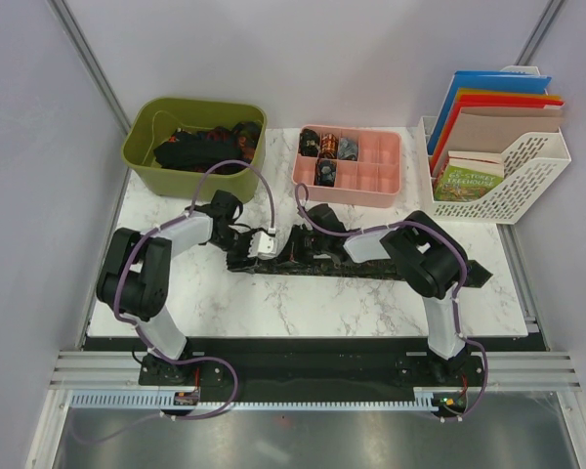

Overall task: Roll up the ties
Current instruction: Roll the tie at the center of the board.

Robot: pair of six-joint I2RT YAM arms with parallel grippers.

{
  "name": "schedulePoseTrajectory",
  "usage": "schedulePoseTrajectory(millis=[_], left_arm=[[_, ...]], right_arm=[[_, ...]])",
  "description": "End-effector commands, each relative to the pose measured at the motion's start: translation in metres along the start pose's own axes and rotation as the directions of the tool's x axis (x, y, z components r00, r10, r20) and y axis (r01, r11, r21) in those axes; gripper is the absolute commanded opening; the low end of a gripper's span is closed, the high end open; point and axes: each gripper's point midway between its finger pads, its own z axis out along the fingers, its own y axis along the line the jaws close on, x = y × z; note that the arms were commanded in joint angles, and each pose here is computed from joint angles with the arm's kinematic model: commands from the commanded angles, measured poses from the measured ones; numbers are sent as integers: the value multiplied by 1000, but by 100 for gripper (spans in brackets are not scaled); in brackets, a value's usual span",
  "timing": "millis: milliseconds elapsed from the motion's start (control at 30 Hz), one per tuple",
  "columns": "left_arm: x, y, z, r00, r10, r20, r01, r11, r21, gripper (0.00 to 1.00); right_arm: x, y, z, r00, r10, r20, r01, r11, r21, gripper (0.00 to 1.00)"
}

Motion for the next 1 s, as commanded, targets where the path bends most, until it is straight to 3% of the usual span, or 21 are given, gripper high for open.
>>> schedulePoseTrajectory(millis=[0,267,567,667,767,967], left_arm=[[-6,19,-29,1000,-10,24,12,996,-84,64],[-6,13,-30,998,-26,50,30,997,-74,64],[-29,12,-39,991,-13,130,25,996,-91,47],[-35,13,-37,989,-30,147,42,996,-79,46],[-39,13,-33,989,-39,143,49,997,-67,47],[-6,2,-29,996,-86,37,88,995,-44,48]], right_arm=[[0,-23,6,1000,-23,-3,23,996,82,1],[0,-29,9,1000,-29,-6,30,994,104,0],[-1,-33,8,1000,-31,-1,31,992,124,0],[1,-32,10,999,-32,-5,32,992,122,0],[1,-30,10,999,-32,-6,32,993,116,0],[-5,-20,8,999,-46,4,46,994,99,0]])
